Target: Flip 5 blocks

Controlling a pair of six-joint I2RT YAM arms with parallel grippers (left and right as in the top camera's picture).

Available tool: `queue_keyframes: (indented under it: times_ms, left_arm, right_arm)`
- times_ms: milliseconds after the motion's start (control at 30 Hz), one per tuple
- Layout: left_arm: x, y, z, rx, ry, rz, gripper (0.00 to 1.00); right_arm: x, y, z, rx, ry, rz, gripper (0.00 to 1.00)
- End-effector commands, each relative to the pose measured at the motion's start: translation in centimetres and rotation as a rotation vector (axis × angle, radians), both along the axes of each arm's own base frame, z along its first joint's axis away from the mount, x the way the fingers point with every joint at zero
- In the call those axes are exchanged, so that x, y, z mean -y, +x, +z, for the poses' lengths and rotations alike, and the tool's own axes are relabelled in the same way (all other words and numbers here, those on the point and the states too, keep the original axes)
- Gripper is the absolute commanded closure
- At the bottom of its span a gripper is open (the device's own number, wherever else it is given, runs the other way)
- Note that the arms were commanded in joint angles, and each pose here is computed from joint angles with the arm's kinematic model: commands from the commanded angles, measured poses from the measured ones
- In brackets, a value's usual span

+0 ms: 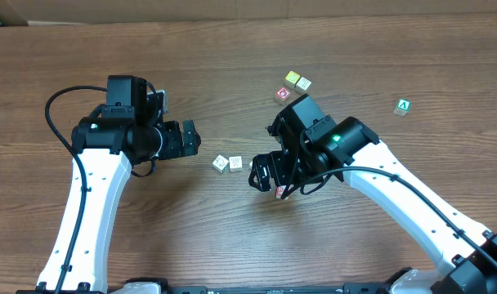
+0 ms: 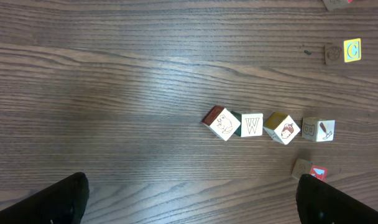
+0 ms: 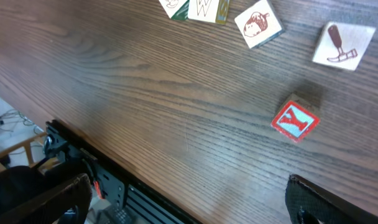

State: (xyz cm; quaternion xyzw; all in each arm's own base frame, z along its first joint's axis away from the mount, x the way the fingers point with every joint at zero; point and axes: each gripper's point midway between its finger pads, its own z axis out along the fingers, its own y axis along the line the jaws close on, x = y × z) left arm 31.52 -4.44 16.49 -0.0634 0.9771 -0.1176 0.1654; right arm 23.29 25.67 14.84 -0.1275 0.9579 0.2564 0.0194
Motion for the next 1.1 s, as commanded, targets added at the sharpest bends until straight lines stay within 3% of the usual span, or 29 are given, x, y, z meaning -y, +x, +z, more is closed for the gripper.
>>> queue_keyframes:
  times_ms: [0,200,333,400,600,1067]
  left_arm:
    - [0.3,0.5,0.6,0.018,-0.006,-0.021,0.00]
    - [0.3,0.4,0.6,0.014,-0.006,-0.022,0.00]
    - [0.3,0.3,0.5,0.010,-0.005,-0.022,0.00]
    - [0.3,0.3,0.5,0.008,-0.005,-0.022,0.00]
    - [0.2,0.3,0.5,0.008,-0.002,-0.020,0.00]
    - [0.2,0.3,0.5,0.007,-0.002,-0.020,0.00]
  right_arm:
    - [-0.2,0.2,0.3,0.006,0.016,-0.026,0.00]
    - [-0.2,0.1,0.1,-0.010,0.005,-0.054,0.00]
    - [3.6,0.5,-2.7,-0.066,-0.209,-0.339,0.00]
    - [4.7,0.3,-4.0,-0.069,-0.260,-0.385,0.00]
    - [5.9,-1.6,-7.9,-0.137,-0.300,-0.423,0.14]
    - [4.0,-1.0,-11.4,-0.118,-0.177,-0.406,0.18]
